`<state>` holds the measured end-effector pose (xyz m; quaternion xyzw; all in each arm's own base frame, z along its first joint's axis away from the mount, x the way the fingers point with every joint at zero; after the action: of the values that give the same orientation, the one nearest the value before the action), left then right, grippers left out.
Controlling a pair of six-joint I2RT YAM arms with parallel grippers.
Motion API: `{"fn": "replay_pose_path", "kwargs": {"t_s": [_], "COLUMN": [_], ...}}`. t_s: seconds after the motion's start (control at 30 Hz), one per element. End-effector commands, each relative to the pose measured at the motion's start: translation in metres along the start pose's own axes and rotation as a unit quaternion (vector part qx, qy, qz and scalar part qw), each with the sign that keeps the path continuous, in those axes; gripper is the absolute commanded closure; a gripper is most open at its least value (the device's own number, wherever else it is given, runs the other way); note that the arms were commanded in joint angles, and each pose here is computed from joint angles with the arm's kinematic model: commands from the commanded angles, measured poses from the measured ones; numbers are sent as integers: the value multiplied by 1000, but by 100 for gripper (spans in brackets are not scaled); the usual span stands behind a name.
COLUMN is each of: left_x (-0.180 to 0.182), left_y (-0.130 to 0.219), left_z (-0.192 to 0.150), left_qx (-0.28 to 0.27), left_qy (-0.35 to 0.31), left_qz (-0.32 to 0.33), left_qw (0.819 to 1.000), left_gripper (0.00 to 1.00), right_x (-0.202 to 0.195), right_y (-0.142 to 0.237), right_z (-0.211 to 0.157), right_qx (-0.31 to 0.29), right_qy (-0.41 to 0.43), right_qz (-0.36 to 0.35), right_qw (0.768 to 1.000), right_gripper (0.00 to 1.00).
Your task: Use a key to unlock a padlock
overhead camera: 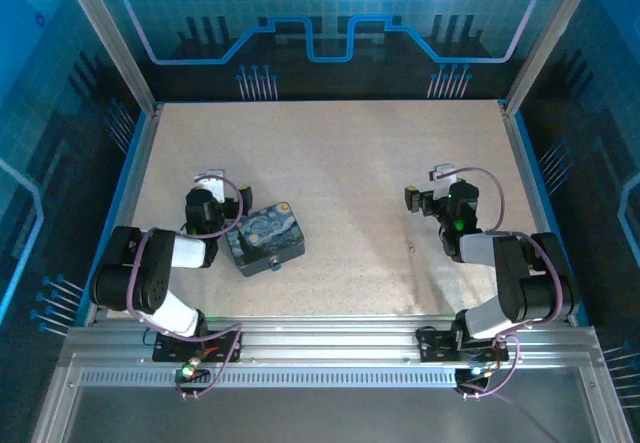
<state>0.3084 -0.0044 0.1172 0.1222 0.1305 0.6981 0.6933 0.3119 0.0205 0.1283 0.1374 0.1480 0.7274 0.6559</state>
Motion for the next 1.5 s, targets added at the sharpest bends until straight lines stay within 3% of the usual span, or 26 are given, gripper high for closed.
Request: {"fn": "replay_pose_path", "kwargs": {"t_s": [0.0, 1.13, 1.47], "left_x": [0, 4, 6], "left_y": [-2, 3, 25], "left_z": [8, 8, 36], "left_qx": [-11, -28, -37], "left_qy": [-1, 6, 10], "left_qz": [-9, 8, 24], "left_qw": [1000, 1000, 999], "left_gripper": [1, 1, 1], "right_x": [1, 0, -3], "right_y": [-2, -2, 17], "right_z": [2, 3, 25], "right_qx": [-4, -5, -10], "right_qy": [-2, -7, -15], "right_qz": [-5, -6, -16], "right_qw": [1000, 1000, 1000], "right_gripper": [0, 0, 0]}}
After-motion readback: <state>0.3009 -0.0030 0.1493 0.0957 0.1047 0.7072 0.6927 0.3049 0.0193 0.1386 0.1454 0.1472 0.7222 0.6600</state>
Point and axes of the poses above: each hand's point on the last joint's axis, 136 mm out from that joint toward the fingers, its own y axis back along the fingers, its own x axis along the line the jaws close on, z = x × y, the point moved 9 cm from there along y, back along the fingers, and after that the axes turned 4 degrees about -y, right-handed, at the moved point
